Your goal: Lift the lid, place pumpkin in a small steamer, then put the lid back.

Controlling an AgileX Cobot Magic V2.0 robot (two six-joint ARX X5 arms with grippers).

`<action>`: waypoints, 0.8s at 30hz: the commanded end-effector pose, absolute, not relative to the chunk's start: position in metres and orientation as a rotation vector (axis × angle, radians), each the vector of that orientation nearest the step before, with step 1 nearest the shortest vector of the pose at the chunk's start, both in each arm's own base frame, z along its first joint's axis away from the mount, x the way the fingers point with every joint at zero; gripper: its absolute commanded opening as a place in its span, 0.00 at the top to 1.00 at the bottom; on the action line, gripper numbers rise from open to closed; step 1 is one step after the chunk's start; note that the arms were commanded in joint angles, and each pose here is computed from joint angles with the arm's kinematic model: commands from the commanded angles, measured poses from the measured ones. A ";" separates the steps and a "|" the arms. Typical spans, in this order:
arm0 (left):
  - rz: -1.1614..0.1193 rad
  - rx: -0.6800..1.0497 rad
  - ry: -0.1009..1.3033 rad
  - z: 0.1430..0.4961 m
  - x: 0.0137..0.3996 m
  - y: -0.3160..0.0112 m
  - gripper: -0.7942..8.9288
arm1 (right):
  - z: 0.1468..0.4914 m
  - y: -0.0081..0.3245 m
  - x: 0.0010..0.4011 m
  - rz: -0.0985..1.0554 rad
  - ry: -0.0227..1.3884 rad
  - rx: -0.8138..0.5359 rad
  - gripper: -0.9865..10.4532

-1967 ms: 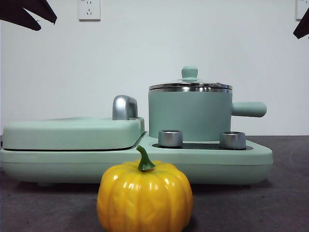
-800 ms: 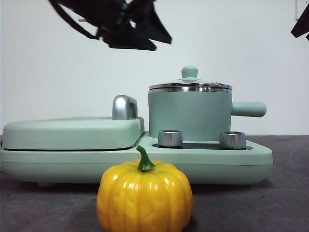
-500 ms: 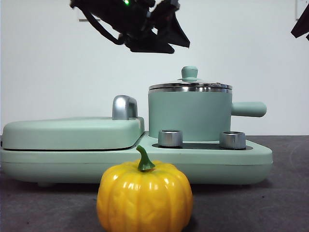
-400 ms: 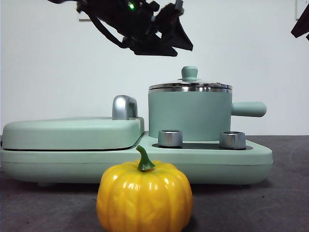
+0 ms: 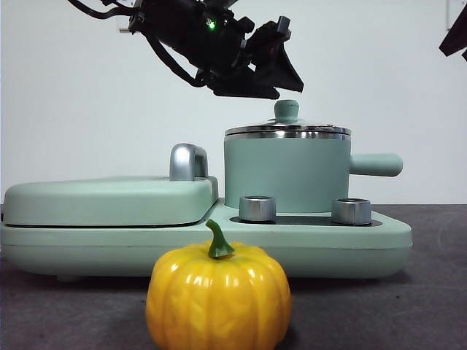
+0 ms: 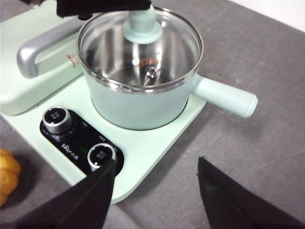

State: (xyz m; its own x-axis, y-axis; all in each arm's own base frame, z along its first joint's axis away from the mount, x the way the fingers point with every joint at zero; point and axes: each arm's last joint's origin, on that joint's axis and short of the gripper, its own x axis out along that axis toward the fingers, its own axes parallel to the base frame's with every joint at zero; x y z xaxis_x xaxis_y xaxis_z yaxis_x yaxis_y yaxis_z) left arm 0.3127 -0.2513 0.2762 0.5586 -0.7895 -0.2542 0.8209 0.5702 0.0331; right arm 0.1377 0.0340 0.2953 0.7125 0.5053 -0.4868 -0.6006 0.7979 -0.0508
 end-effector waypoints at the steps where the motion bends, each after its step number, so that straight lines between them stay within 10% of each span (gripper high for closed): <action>1: -0.971 0.167 0.217 0.271 0.317 -0.261 0.66 | 0.301 0.035 0.139 0.620 0.448 -0.213 0.67; 20: -0.972 0.176 0.254 0.259 0.320 -0.263 0.67 | 0.302 0.035 0.139 0.619 0.443 -0.215 0.67; 24: -0.972 0.176 0.253 0.259 0.320 -0.263 0.84 | 0.302 0.035 0.139 0.618 0.443 -0.215 0.67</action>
